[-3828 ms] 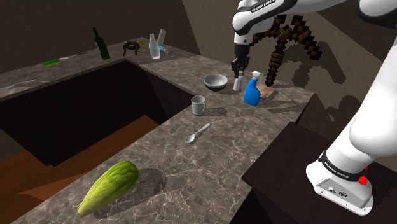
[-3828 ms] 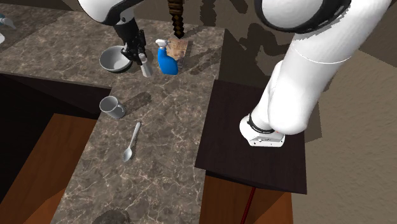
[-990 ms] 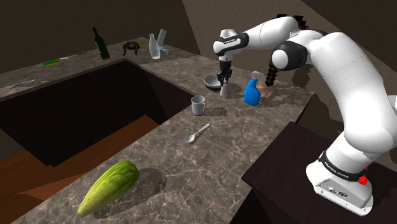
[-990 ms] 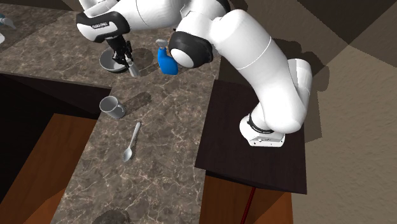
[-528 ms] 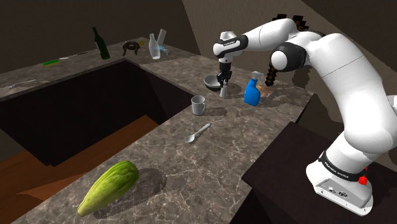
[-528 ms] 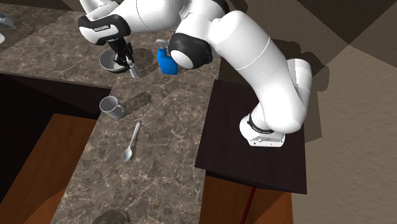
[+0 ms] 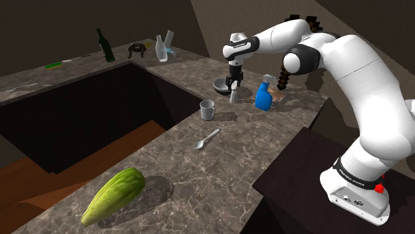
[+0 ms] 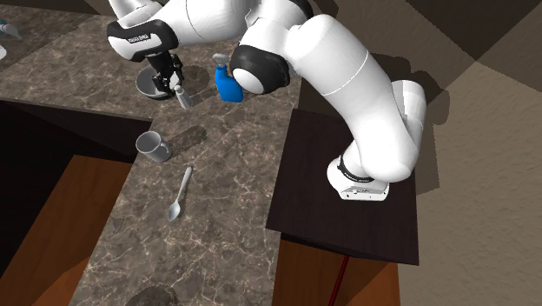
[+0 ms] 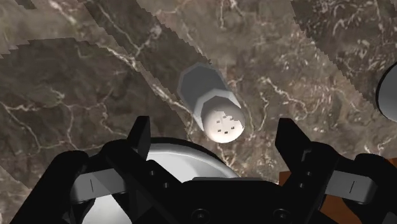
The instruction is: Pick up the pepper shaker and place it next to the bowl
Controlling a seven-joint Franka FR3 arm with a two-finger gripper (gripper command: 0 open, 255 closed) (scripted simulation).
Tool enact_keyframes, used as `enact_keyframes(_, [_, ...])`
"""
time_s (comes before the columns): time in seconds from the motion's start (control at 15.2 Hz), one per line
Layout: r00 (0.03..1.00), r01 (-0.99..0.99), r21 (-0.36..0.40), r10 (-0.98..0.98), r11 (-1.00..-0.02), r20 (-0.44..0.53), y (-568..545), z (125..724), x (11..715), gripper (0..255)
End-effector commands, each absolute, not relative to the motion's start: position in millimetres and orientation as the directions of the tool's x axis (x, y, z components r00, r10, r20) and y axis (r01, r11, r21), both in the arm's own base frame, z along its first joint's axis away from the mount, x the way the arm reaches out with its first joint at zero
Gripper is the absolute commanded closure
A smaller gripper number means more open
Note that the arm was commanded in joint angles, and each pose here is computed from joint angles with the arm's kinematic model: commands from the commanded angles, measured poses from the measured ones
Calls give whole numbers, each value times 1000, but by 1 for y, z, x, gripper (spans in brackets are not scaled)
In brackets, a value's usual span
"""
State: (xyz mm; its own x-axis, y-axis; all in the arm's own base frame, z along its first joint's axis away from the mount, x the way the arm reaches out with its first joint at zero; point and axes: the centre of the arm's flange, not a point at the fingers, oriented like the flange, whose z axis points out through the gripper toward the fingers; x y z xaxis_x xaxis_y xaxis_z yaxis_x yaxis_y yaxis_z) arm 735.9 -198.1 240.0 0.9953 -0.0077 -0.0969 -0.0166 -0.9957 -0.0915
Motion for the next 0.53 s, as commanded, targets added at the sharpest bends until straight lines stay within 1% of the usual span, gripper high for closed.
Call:
enact_keyframes(0.0, [995, -17, -92, -8, -996, -97, -199, 253, 737, 0])
enact_keyframes(0.2, [995, -17, -92, -8, -996, -97, -203, 290, 741, 0])
enact_keyframes(0.46, [995, -17, -92, -8, -996, -97, -203, 290, 741, 0])
